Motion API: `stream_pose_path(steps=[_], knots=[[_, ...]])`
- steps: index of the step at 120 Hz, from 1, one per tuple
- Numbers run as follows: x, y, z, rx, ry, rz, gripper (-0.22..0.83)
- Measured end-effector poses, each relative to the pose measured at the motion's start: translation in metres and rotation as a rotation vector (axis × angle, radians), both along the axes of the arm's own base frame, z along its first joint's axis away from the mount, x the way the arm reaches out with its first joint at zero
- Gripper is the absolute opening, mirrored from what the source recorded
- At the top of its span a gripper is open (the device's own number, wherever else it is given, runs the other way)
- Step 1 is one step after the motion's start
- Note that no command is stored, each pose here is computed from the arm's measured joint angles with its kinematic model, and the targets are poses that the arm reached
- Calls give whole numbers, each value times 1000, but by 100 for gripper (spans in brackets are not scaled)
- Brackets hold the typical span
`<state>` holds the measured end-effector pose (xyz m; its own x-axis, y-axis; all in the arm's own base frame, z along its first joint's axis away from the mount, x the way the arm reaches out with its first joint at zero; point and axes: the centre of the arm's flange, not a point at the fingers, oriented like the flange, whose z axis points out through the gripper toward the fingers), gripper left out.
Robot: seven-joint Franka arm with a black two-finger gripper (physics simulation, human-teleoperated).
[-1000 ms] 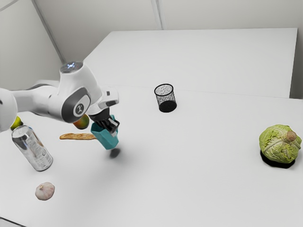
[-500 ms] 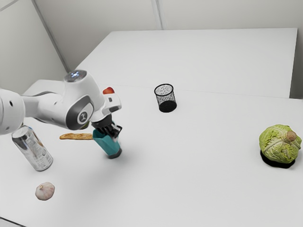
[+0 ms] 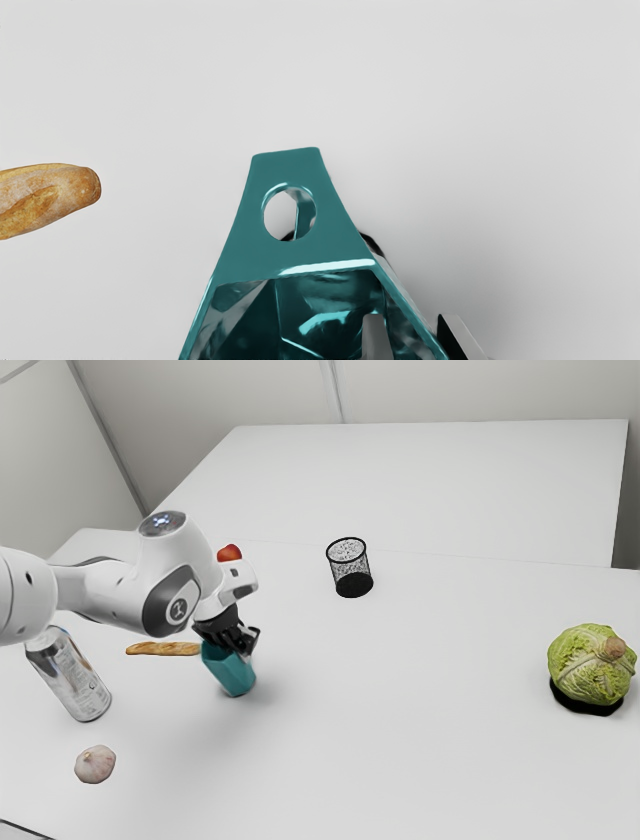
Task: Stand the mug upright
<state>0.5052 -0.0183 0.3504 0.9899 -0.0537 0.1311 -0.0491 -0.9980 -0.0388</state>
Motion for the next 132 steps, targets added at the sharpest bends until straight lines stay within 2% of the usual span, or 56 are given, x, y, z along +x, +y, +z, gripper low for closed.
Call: stream_pose_path(steps=[16, 36, 55, 85, 108, 132], knots=[[-1, -4, 16, -8, -25, 1, 12], [1, -7, 42, -26, -55, 11, 35], [16, -13, 84, -40, -59, 17, 48], [37, -15, 159, -49, -6, 29, 56], [50, -16, 202, -56, 49, 38, 58], [58, -12, 256, -60, 69, 49, 59]])
